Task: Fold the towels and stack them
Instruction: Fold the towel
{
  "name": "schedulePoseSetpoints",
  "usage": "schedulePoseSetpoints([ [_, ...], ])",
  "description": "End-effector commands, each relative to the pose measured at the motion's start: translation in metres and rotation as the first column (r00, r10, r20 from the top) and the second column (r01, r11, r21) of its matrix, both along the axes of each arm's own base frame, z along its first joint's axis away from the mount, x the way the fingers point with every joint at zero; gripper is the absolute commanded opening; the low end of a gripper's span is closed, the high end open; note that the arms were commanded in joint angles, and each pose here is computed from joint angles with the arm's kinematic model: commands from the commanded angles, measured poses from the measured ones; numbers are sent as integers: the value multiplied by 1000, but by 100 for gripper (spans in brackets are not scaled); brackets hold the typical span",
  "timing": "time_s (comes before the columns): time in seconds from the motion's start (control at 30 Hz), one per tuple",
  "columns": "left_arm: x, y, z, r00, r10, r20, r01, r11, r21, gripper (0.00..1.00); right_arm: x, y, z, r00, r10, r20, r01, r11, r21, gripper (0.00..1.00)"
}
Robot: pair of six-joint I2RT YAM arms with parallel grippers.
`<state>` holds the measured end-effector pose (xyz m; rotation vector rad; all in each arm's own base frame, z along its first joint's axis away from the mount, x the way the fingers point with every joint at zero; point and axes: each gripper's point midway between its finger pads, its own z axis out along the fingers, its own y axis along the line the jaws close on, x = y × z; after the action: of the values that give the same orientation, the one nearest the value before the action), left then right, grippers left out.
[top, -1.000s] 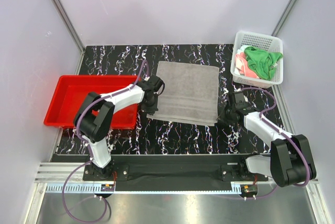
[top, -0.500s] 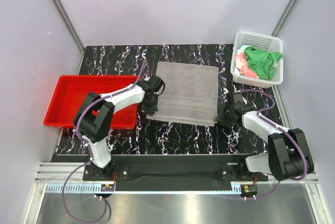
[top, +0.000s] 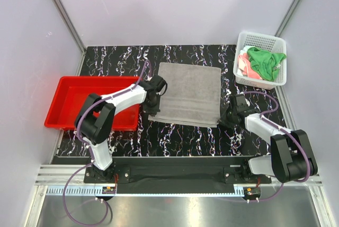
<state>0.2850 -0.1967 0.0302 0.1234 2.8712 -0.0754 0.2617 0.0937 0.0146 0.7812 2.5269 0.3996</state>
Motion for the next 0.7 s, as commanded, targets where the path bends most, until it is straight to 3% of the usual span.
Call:
schedulePoseSetpoints([
  [0.0,16,-10,35,997,3,81,0,1000,-31,0,8,-1,14,999,33,39,-33,999,-15,0],
  [0.57,26,-4,71,992,-5,127,-1,999,41,0,18,10,55,985,87,148,-92,995,24,0],
  [0.67,33,2,92,988,-13,152,1,997,76,0,30,22,76,966,150,213,-163,985,47,0],
])
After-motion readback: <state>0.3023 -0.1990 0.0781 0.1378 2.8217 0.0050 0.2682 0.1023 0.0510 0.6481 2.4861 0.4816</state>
